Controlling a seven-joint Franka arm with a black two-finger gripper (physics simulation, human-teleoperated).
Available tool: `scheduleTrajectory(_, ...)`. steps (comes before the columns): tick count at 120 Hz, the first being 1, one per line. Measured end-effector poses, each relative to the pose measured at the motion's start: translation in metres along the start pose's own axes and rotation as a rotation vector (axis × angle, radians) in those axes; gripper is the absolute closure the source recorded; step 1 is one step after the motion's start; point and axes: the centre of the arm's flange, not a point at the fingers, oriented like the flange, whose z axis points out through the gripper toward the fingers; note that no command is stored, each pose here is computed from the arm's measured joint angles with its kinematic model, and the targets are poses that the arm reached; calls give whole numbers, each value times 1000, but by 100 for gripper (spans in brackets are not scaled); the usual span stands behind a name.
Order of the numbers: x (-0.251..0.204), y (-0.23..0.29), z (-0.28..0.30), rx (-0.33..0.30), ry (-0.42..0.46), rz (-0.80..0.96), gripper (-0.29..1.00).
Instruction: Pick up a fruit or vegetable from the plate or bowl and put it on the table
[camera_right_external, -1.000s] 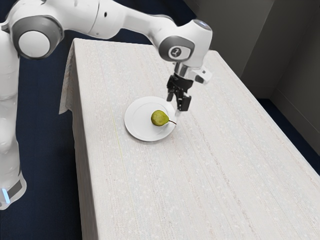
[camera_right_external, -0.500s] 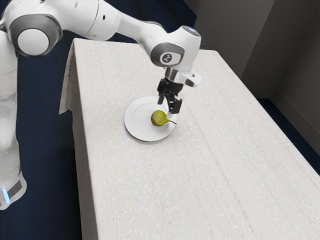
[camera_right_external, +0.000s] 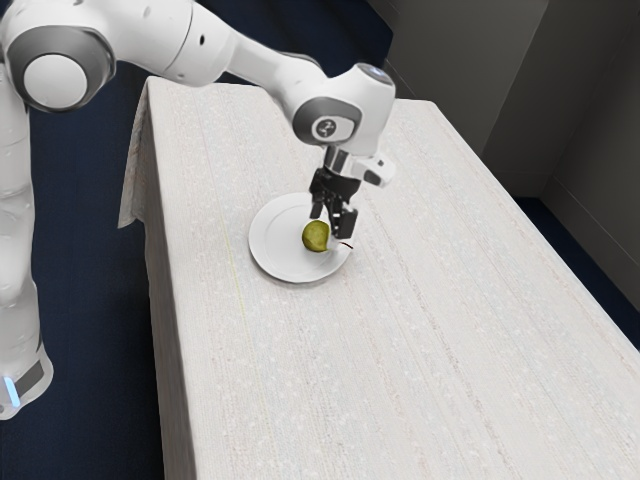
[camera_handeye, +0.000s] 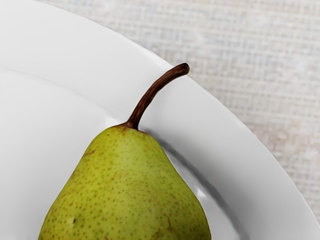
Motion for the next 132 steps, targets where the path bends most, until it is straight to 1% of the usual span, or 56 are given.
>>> scheduleTrajectory(27,3,-7,8,1,-3,-13,0)
scheduleTrajectory(65,9,-4,24,1,-20,-9,2)
scheduleTrajectory(70,9,-4,25,-2,-20,-11,4)
scheduleTrajectory(82,9,-5,24,-5,-17,-15,23)
scheduleTrajectory(89,9,-5,24,-4,-15,-16,29)
scheduleTrajectory(97,9,-6,22,-2,-12,-18,32)
scheduleTrajectory(110,9,-5,14,1,4,-17,34)
scheduleTrajectory(126,20,-6,-29,7,85,-11,37)
scheduleTrajectory(132,25,-6,-47,11,121,-7,42)
